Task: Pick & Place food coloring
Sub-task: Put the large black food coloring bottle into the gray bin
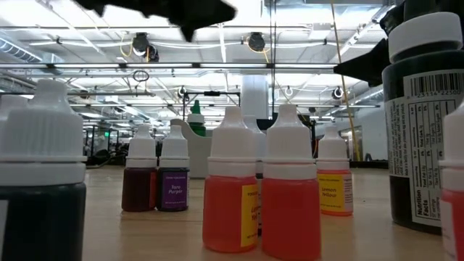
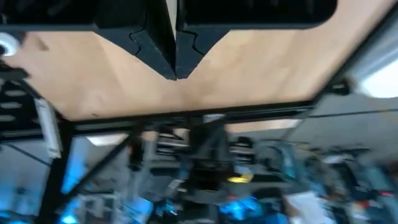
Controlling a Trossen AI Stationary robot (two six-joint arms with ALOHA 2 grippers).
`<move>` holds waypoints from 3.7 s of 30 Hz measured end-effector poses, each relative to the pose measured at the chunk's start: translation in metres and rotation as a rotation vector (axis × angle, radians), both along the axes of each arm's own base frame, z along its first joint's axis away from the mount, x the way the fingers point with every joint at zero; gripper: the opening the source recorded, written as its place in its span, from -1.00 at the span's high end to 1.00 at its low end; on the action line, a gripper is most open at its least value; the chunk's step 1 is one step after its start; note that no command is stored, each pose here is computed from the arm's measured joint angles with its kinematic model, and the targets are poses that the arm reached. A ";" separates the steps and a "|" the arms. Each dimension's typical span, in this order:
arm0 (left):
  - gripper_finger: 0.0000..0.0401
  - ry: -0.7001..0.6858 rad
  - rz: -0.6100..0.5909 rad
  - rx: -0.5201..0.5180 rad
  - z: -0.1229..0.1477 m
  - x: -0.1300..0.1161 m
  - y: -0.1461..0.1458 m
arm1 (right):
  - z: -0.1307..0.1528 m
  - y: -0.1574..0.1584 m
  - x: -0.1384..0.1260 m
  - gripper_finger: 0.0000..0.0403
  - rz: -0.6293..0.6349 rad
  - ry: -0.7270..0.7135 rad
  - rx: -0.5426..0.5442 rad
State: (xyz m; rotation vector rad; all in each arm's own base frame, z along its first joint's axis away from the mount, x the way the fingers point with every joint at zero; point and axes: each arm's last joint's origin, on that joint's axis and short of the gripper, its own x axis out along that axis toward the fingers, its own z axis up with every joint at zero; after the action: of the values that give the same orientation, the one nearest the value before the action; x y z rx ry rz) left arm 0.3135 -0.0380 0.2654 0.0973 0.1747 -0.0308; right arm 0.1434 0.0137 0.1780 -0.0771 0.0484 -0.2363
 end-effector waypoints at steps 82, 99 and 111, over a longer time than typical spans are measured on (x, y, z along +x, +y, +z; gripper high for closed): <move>-0.13 0.244 -0.548 -0.132 -0.121 0.130 -0.128 | -0.006 0.006 0.001 1.00 0.207 0.065 -0.025; 0.40 0.236 -0.593 -0.116 -0.121 0.130 -0.126 | -0.006 0.006 0.001 1.00 0.207 0.065 -0.024; 0.40 0.234 -0.385 0.079 -0.029 0.106 -0.088 | -0.007 0.006 0.001 1.00 0.207 0.081 -0.023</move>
State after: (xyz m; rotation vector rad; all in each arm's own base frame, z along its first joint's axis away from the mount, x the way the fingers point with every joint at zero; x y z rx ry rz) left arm 0.4196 -0.1256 0.2364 0.2049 0.3889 -0.4204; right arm 0.1440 0.0196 0.1708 -0.1136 0.1182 -0.0265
